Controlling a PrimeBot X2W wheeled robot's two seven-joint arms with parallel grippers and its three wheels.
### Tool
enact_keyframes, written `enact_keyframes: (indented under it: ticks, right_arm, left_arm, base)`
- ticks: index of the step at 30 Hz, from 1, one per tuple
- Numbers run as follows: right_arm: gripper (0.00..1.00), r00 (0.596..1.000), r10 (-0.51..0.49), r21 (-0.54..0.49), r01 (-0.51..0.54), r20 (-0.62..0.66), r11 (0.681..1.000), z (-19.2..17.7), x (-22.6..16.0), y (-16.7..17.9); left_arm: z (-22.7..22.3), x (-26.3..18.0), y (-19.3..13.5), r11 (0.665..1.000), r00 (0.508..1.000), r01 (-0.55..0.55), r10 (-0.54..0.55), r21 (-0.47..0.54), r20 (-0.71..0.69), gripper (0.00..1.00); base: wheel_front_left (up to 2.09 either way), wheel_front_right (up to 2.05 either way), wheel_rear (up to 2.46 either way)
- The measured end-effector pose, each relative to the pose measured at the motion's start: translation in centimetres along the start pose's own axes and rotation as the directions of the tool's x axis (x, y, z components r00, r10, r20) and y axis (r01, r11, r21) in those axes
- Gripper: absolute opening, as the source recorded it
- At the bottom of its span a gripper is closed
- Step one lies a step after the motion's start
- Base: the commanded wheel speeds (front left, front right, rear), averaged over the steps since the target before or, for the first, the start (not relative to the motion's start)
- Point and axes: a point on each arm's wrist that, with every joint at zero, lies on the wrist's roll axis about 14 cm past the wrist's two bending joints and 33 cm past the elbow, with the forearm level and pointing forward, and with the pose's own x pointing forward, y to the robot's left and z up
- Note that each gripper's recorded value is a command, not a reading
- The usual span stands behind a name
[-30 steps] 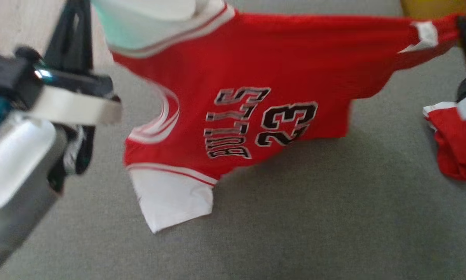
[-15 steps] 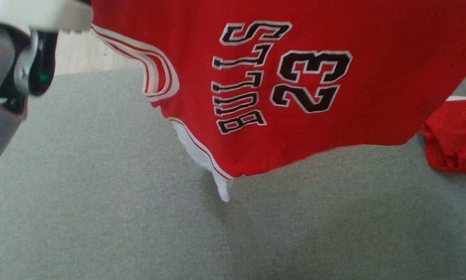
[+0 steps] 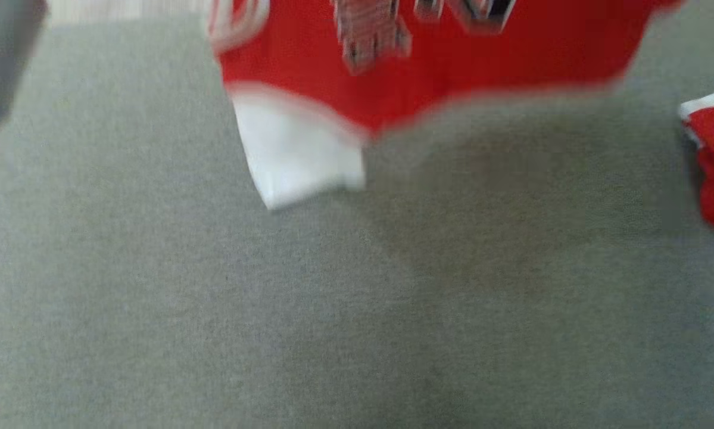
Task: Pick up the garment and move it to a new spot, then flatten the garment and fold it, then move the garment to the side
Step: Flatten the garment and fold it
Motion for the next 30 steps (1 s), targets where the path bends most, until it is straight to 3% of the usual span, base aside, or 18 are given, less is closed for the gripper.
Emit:
enact_keyframes:
  ticks: [6,12,17,22,27,30]
  right_arm:
    - [0.00,0.973,-0.036,-0.041,0.046,0.227,0.998,3.0,4.7,-1.1]
    - [0.00,0.997,-0.001,-0.069,0.007,0.075,0.998,-6.2,6.8,0.4]
    - [0.00,1.000,0.004,-0.078,-0.006,-0.016,0.997,-12.0,5.3,0.7]
    - [0.00,0.996,0.002,-0.064,-0.007,-0.090,0.998,-16.3,1.5,0.5]
    - [0.00,0.980,-0.024,-0.041,0.017,-0.200,0.999,-20.8,-5.8,-0.2]
    - [0.00,0.975,-0.038,-0.027,0.033,-0.217,0.999,-21.5,-8.1,-0.5]
  left_arm:
    - [3.4,4.3,1.3,0.997,0.977,-0.030,0.015,0.069,0.214,0.00]
    - [-7.8,3.0,1.1,1.000,1.000,0.005,-0.006,0.031,0.025,0.00]
    - [-15.9,-2.3,-0.9,0.997,0.990,0.019,-0.030,-0.078,-0.140,0.00]
    - [-17.3,-8.4,-2.8,0.983,0.986,-0.001,-0.030,-0.183,-0.165,0.00]
    - [-20.3,-19.8,-6.6,0.967,0.942,-0.018,-0.068,-0.252,-0.328,0.00]
    - [-20.8,-23.4,-7.7,0.956,0.919,-0.040,-0.079,-0.290,-0.386,0.00]
  base:
    - [0.00,0.00,0.00]
    - [0.00,0.00,0.00]
    - [0.00,0.00,0.00]
    - [0.00,0.00,0.00]
    - [0.00,0.00,0.00]
    - [0.00,0.00,0.00]
